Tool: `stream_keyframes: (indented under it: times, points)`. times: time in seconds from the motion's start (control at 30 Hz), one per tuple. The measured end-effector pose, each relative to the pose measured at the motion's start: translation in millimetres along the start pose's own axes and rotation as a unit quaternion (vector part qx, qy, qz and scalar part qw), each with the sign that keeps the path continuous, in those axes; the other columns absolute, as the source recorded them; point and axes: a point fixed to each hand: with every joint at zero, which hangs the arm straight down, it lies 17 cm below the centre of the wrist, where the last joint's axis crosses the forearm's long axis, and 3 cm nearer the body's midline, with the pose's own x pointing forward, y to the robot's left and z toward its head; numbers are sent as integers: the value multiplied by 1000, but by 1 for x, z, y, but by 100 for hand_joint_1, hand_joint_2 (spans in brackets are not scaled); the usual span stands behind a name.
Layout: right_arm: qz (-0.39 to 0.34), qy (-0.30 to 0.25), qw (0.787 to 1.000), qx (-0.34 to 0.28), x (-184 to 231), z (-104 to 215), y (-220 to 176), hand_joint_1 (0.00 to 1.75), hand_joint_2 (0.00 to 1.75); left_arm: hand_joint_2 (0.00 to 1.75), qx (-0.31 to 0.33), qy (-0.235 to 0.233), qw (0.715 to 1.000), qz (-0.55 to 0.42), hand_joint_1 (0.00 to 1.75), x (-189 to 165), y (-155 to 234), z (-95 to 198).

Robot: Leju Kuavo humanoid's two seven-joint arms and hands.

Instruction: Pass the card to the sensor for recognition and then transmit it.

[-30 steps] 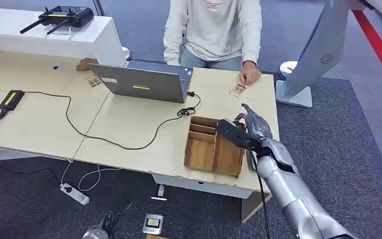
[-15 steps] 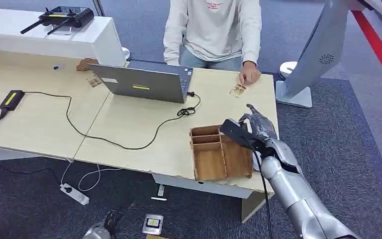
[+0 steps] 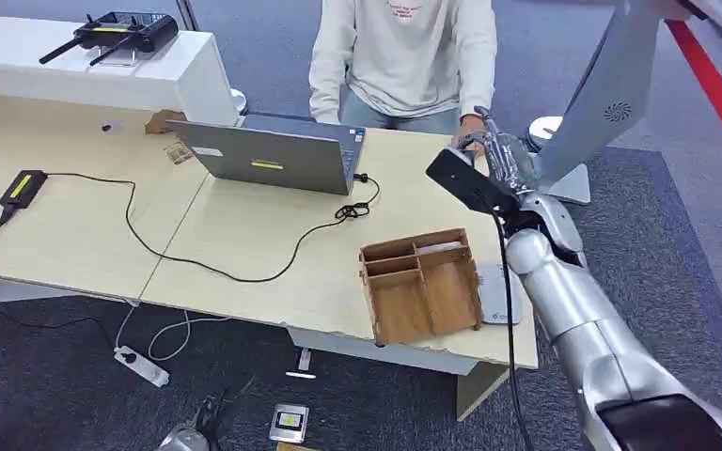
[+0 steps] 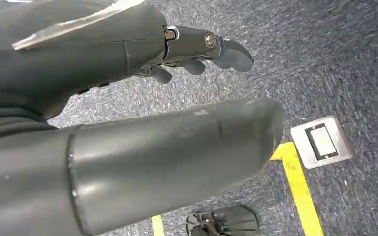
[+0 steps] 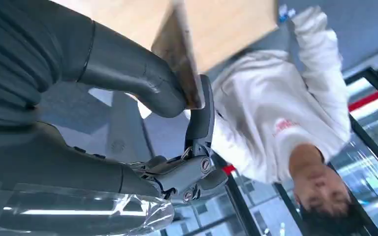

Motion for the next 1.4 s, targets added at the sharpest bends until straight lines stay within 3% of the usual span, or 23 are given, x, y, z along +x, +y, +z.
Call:
stream_keyframes:
  times: [0.33, 0.53, 0.77, 1.4]
  points:
    - [-4, -6, 999, -41, 7, -16, -32, 175, 175, 0, -13, 2, 1000, -7, 0, 1, -2, 0]
    - [22, 37, 996, -80, -36, -19, -73, 175, 175, 0, -14, -25, 998, -60, 0, 12, -1, -1]
    - [54, 78, 993, -69, -85, 5, -72, 175, 175, 0, -16, -38, 994, -102, 0, 27, 1, -3]
    - [103, 79, 990, -49, -103, 8, -74, 175, 175, 0, -18, -39, 991, -124, 0, 35, -4, -2]
